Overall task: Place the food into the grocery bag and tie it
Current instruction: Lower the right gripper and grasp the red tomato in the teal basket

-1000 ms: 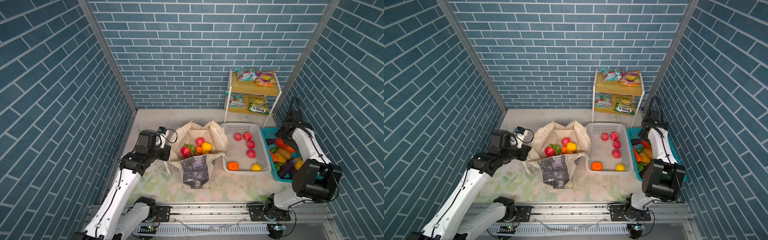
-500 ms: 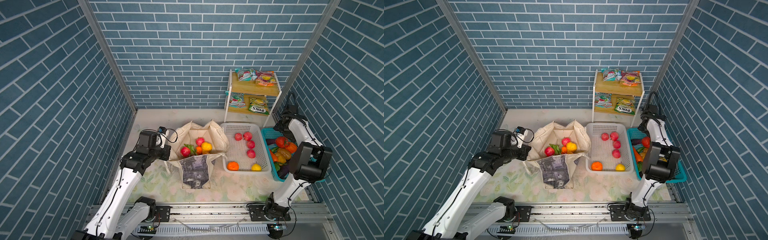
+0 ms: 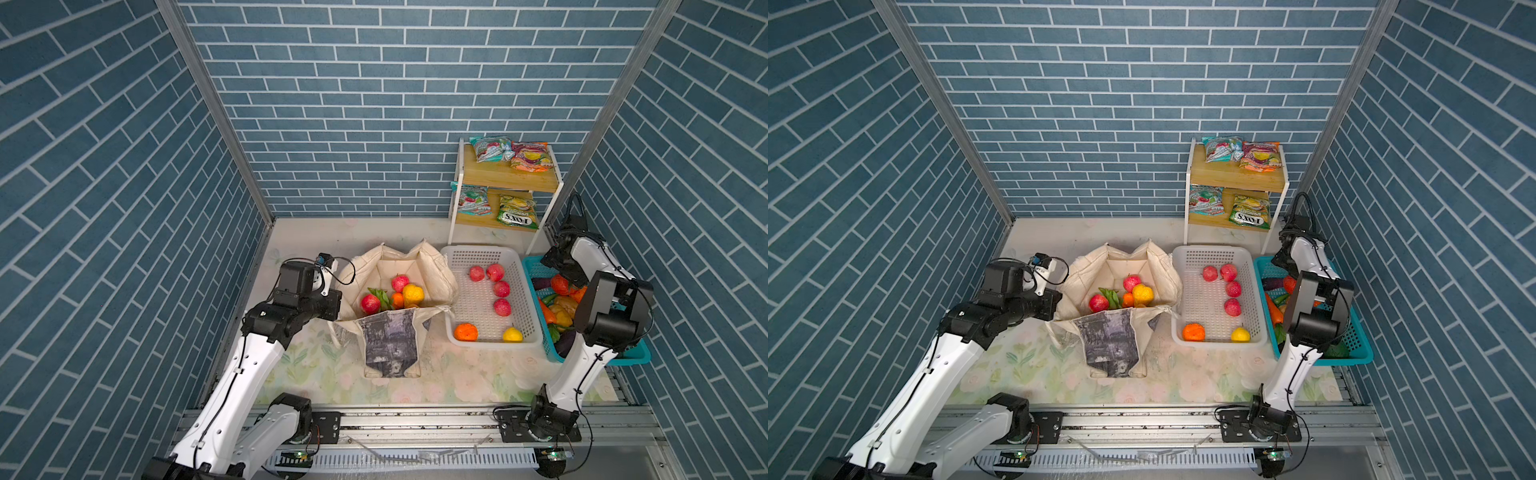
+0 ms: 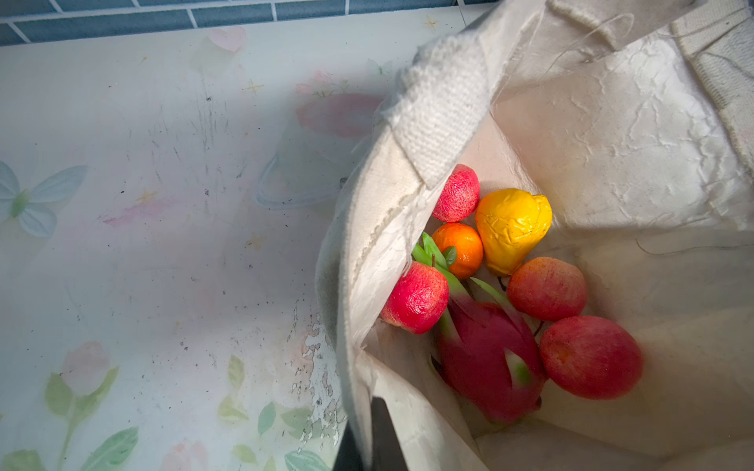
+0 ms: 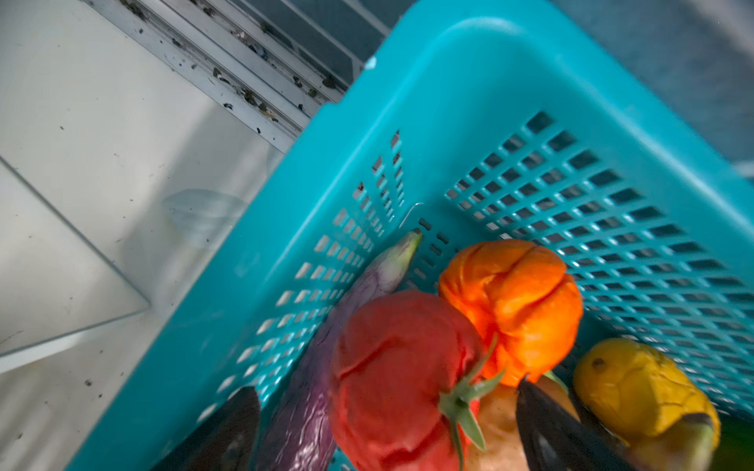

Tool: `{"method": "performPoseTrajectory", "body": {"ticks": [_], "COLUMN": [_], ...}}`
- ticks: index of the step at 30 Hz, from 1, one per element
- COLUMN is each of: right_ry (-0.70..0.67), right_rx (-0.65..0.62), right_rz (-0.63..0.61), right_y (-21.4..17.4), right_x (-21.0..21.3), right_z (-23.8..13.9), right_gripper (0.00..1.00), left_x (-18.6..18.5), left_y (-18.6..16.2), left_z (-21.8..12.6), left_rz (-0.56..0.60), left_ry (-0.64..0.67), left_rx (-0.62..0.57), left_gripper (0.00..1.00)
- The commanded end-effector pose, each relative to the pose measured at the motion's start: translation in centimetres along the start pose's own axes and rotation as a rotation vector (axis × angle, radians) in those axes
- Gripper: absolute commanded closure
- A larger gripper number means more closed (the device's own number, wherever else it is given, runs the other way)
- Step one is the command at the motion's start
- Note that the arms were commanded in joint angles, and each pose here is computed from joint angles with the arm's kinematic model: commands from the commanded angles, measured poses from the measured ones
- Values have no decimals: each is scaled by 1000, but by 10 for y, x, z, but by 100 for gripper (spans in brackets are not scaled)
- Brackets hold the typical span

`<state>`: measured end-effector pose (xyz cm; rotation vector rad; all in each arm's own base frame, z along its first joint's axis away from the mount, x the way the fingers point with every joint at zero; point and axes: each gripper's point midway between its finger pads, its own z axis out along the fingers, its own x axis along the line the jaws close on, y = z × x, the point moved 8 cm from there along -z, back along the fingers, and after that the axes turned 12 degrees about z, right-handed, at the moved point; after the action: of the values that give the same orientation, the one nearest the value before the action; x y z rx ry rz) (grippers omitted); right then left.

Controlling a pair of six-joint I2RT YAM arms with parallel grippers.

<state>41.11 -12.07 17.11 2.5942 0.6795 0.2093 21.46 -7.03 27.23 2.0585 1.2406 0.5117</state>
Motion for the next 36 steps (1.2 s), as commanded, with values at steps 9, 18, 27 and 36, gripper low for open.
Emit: {"method": "performPoseTrajectory", "body": {"ticks": [9,18,27,36], "right_ry": [-31,7,50,166], "right_rx": [34,63,58,-84], "right_rz": [24,79,107,115], "right_y": [1,-5,-7,0], "right_x": [-2,-13,-26,-51], "right_z": [21,30,18,-69], "right_gripper": [2,18,42,47], "left_x": [2,2,2,1], "left_y": [0,0,0,0], "left_z": [3,2,1,0], "left_rz": [-1,-1,0,1], "left_ry": [11,10,9,7], "left_rx": [-1,-5,-11,-15], "left_gripper": [100,100,100,100]}}
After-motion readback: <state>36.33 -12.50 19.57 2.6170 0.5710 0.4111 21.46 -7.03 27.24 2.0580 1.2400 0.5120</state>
